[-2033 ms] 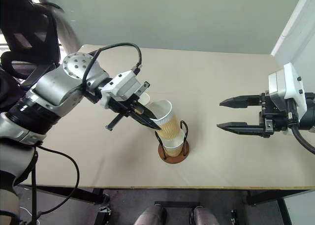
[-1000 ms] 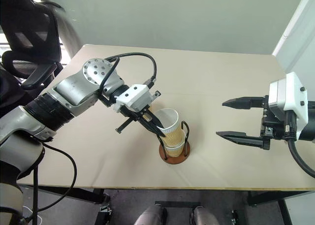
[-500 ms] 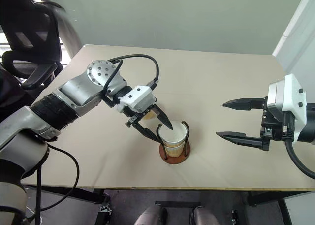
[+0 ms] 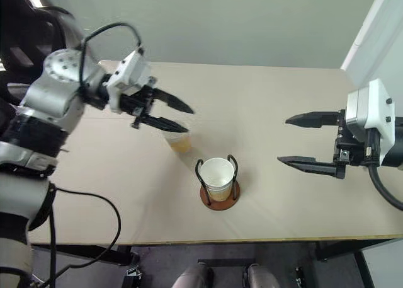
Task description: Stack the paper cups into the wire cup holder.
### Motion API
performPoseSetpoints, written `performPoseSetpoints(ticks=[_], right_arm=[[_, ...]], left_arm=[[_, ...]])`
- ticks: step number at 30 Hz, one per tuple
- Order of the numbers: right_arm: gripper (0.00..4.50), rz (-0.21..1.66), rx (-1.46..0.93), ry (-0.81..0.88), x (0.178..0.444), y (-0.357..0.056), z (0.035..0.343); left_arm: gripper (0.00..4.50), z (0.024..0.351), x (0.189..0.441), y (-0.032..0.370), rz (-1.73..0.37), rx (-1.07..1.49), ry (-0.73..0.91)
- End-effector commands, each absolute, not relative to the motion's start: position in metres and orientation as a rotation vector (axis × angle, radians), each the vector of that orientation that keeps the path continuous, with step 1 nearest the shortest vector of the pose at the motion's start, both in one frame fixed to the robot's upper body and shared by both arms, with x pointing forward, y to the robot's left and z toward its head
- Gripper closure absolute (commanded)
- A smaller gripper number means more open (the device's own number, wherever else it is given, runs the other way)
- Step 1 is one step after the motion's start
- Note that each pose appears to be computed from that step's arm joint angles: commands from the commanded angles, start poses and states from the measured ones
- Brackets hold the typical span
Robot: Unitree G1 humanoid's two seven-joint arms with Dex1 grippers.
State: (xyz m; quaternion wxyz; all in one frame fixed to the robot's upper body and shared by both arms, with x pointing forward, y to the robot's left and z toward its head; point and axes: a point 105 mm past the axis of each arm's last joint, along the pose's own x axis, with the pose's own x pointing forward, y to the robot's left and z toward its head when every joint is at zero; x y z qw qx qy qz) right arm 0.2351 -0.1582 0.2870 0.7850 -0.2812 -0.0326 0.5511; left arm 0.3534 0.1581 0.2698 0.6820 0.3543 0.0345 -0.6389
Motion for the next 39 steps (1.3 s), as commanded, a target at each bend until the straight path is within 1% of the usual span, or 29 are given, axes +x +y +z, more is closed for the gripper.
performPoseSetpoints(ticks=[1,4,9,11,14,23,25,26,30,31,36,37,39], right_arm=[[0.90,1.213,-0.652,-0.102,0.239,-0.154,0.292],[0.90,1.229,-0.659,-0.106,0.242,-0.152,0.293],[0.90,1.235,-0.663,-0.105,0.243,-0.152,0.293],[0.90,1.236,-0.663,-0.102,0.242,-0.152,0.292],[0.90,1.232,-0.663,-0.098,0.240,-0.152,0.292],[0.90,1.218,-0.662,-0.085,0.236,-0.152,0.293],[0.90,1.211,-0.664,-0.081,0.235,-0.153,0.293],[0.90,1.209,-0.664,-0.080,0.235,-0.153,0.293],[0.90,1.197,-0.662,-0.073,0.234,-0.155,0.293],[0.90,1.195,-0.662,-0.072,0.234,-0.155,0.292],[0.90,1.205,-0.659,-0.069,0.234,-0.156,0.292],[0.90,1.215,-0.660,-0.062,0.232,-0.156,0.291],[0.90,1.232,-0.667,-0.049,0.229,-0.160,0.291]], left_arm=[[2.22,0.250,0.374,0.186,-1.256,0.847,0.149],[2.22,0.236,0.387,0.192,-1.193,0.797,0.171],[2.22,0.223,0.399,0.195,-1.134,0.806,0.188],[2.22,0.222,0.401,0.193,-1.134,0.787,0.190],[2.22,0.209,0.397,0.193,-1.183,0.789,0.253],[2.22,0.184,0.409,0.182,-1.137,0.841,0.279],[2.59,0.182,0.412,0.180,-1.113,0.859,0.268],[2.85,0.182,0.413,0.179,-1.105,0.862,0.264],[4.28,0.189,0.415,0.178,-1.096,0.870,0.241],[4.49,0.192,0.414,0.178,-1.106,0.870,0.240],[4.49,0.214,0.403,0.178,-1.212,0.877,0.226],[4.49,0.221,0.397,0.178,-1.265,0.876,0.230],[4.49,0.247,0.387,0.173,-1.323,0.877,0.199]])
